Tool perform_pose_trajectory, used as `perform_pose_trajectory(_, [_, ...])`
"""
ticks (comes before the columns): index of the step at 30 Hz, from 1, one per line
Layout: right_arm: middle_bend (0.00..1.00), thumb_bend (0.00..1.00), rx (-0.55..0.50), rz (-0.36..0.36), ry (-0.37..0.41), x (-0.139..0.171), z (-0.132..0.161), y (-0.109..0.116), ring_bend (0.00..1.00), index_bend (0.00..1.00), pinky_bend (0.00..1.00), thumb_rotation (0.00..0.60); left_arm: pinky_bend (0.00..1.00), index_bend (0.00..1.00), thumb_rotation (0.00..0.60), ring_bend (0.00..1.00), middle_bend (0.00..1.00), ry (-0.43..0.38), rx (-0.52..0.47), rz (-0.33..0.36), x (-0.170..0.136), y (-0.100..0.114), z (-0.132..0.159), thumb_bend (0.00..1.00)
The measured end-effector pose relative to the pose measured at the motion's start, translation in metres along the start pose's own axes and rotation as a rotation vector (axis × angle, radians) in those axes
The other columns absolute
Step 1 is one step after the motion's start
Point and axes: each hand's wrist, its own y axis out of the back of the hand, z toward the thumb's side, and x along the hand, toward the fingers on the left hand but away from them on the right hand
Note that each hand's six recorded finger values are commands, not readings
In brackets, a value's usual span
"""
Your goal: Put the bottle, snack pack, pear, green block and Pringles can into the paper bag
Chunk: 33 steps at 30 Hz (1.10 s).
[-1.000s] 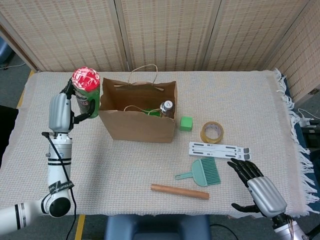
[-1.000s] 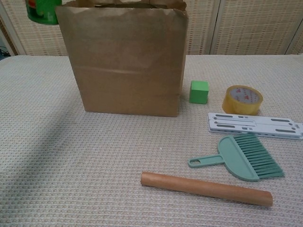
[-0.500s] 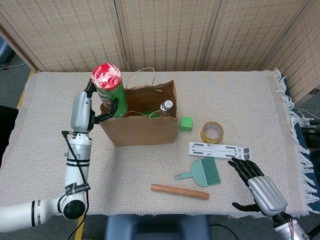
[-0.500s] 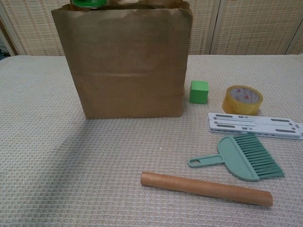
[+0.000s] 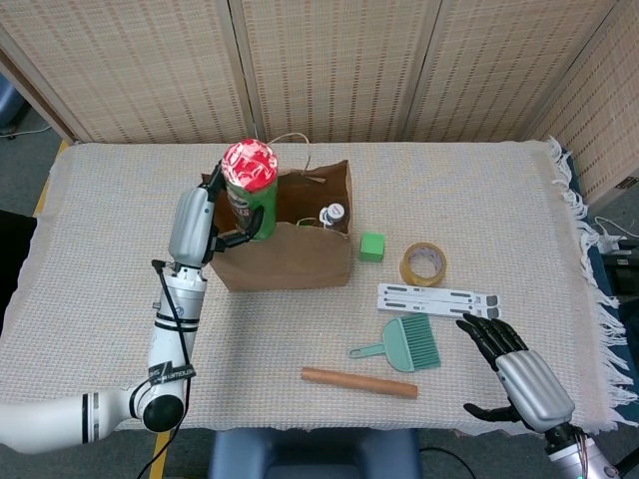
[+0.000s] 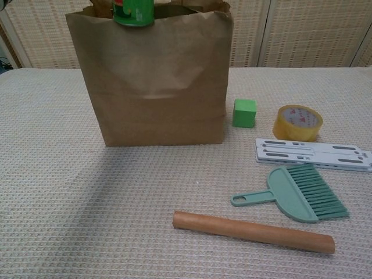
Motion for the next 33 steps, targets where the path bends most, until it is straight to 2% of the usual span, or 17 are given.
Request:
perform_pose_trajectory(11, [0.0,0.01,-0.016,0.0,-0.02,-0.004,-0.005,0.003,0.0,0.0,0.0,0.6,0.72,0.66,0.6,0.63,0.67,-0.061,-0.026,-0.015,0.02,-0.026,0.022,0.66])
perform_pose_trajectory(25, [0.0,0.01,-0.026,0.009,-0.034,-0.008,-0.008,0.003,0.0,0.0,0.0,0.6,0.72,0.66,0.6,0.63,0.67,-0.068,-0.045,-0.022,0.03,-0.032,0.028,0.66])
perform_pose_trajectory(33, [0.0,0.01,-0.029,0.011,-0.04,-0.009,-0.01,0.003,0.0,0.0,0.0,0.6,0.72,0.66,0.6,0.63,0.67,-0.099,-0.047,0.0,0.038,-0.024,0.04,0.66])
